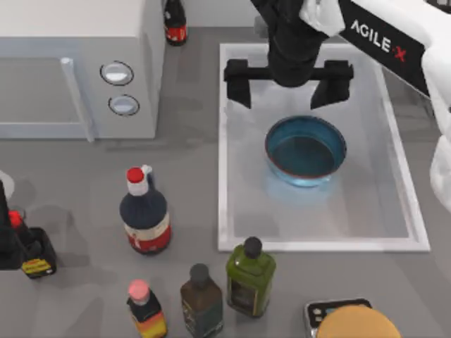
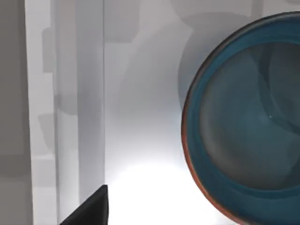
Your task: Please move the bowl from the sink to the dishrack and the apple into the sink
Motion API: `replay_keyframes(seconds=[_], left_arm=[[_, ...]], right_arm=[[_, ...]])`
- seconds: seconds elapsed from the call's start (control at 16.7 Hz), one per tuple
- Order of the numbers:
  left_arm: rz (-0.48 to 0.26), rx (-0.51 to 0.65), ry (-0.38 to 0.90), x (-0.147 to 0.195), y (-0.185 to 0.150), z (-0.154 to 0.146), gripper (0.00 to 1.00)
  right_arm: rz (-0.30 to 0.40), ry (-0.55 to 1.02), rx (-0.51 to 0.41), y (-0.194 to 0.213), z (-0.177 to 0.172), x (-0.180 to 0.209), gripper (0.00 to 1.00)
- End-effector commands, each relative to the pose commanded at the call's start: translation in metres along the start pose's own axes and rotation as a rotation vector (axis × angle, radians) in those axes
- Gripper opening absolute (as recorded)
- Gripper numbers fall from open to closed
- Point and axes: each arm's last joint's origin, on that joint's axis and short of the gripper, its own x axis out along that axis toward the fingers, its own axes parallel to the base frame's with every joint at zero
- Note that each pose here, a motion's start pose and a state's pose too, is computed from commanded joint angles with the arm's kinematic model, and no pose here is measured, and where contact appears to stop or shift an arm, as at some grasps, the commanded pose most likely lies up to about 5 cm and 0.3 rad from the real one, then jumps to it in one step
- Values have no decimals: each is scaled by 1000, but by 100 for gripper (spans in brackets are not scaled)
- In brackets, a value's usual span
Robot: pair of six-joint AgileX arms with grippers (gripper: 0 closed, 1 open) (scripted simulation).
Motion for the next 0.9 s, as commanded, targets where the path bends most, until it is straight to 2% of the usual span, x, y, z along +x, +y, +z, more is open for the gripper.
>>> replay_keyframes(seconds=[0.24, 0.66, 0.9], left_arm=[[0, 0, 0, 0, 0, 0, 100], [0, 0, 0, 0, 0, 0, 100], [0, 0, 0, 0, 0, 0, 100]], right_arm=[[-27, 52, 9, 16, -6, 28, 100], [-31, 58, 14, 15, -5, 33, 100], [-29, 56, 11, 17, -6, 73, 100]])
